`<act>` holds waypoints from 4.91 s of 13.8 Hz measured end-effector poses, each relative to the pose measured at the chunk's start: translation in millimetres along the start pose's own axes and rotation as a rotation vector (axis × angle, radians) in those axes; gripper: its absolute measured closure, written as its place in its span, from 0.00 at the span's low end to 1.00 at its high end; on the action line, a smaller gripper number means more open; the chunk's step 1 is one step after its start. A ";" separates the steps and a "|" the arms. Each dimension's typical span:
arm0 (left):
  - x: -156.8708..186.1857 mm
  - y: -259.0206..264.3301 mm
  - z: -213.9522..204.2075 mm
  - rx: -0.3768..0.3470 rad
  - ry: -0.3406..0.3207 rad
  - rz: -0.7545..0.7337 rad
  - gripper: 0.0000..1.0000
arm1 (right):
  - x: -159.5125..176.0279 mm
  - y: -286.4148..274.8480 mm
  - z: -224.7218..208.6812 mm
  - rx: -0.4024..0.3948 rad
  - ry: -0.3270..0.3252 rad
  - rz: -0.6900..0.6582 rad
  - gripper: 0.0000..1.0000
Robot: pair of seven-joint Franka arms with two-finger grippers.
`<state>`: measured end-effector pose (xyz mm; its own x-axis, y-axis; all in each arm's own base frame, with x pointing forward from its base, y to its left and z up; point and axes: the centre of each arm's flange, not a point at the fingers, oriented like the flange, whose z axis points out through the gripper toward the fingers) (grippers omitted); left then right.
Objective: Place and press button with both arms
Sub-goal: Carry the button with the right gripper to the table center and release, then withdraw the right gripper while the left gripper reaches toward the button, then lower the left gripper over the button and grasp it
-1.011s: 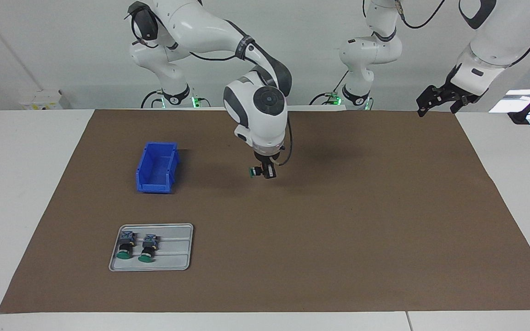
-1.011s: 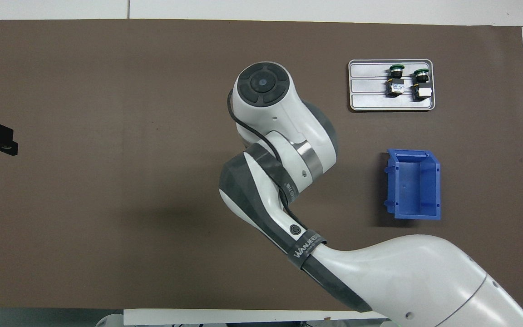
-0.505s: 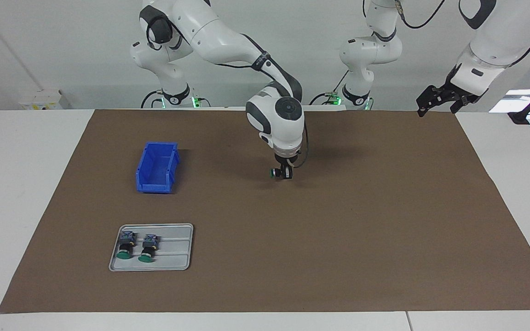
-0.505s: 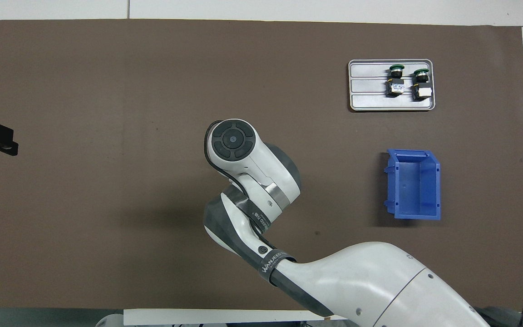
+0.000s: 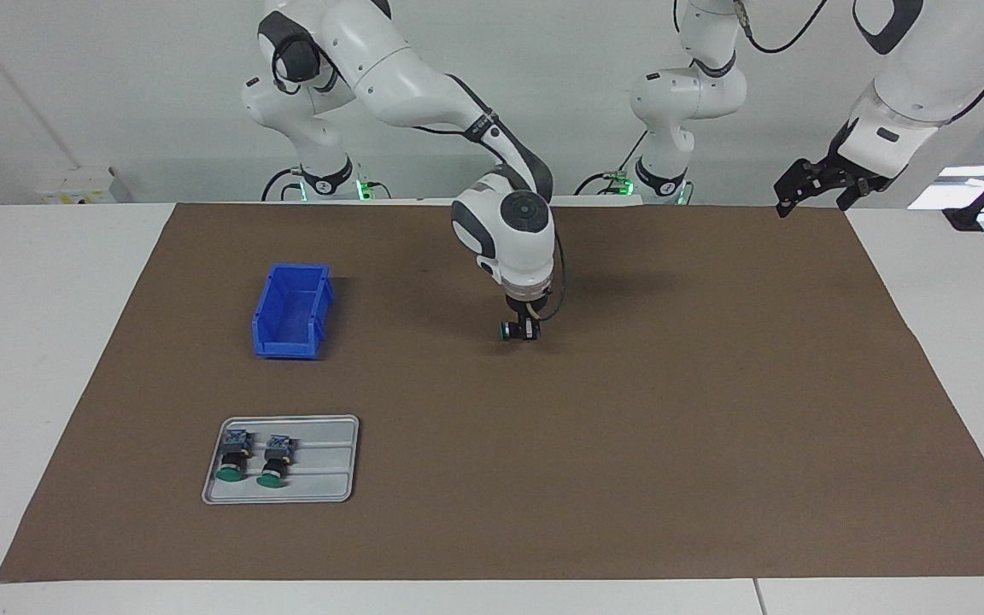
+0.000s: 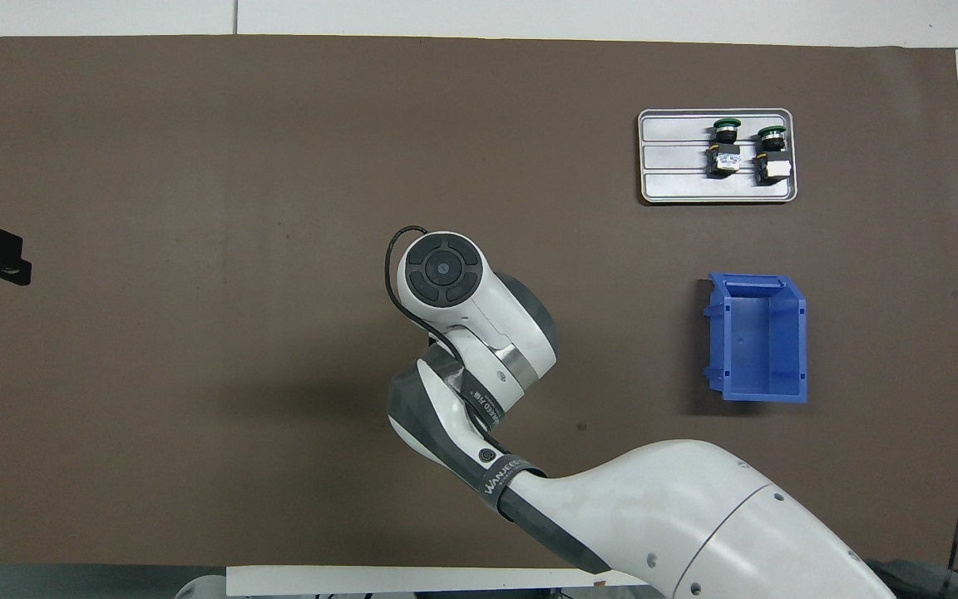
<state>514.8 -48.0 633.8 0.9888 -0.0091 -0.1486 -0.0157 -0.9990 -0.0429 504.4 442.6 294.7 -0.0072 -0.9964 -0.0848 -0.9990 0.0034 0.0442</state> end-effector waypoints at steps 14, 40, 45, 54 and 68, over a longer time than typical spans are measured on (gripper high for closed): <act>-2.1 -0.2 1.1 0.002 -0.015 -0.057 0.00 | 22.3 -31.3 -82.3 -0.082 0.066 -0.179 0.05; -23.3 276.3 145.3 -0.149 -0.004 -1.228 0.00 | 450.1 -26.5 -375.0 -0.139 0.061 -1.566 0.02; -13.4 353.7 211.1 -0.119 -0.042 -1.371 0.00 | 463.5 -25.5 -375.2 -0.141 0.057 -1.577 0.02; -13.0 406.9 288.3 -0.067 -0.027 -1.436 0.00 | 471.4 -24.9 -378.8 -0.130 0.072 -1.562 0.02; -7.3 420.2 317.6 -0.113 -0.029 -1.503 0.22 | 480.5 -23.1 -373.6 -0.139 0.060 -1.545 0.02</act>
<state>453.9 -453.5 303.0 0.0696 0.9960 -0.0561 0.9927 -0.0747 -0.0946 540.4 -68.0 624.8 0.9952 -0.0254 -0.0948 -0.0213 -0.9988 0.0434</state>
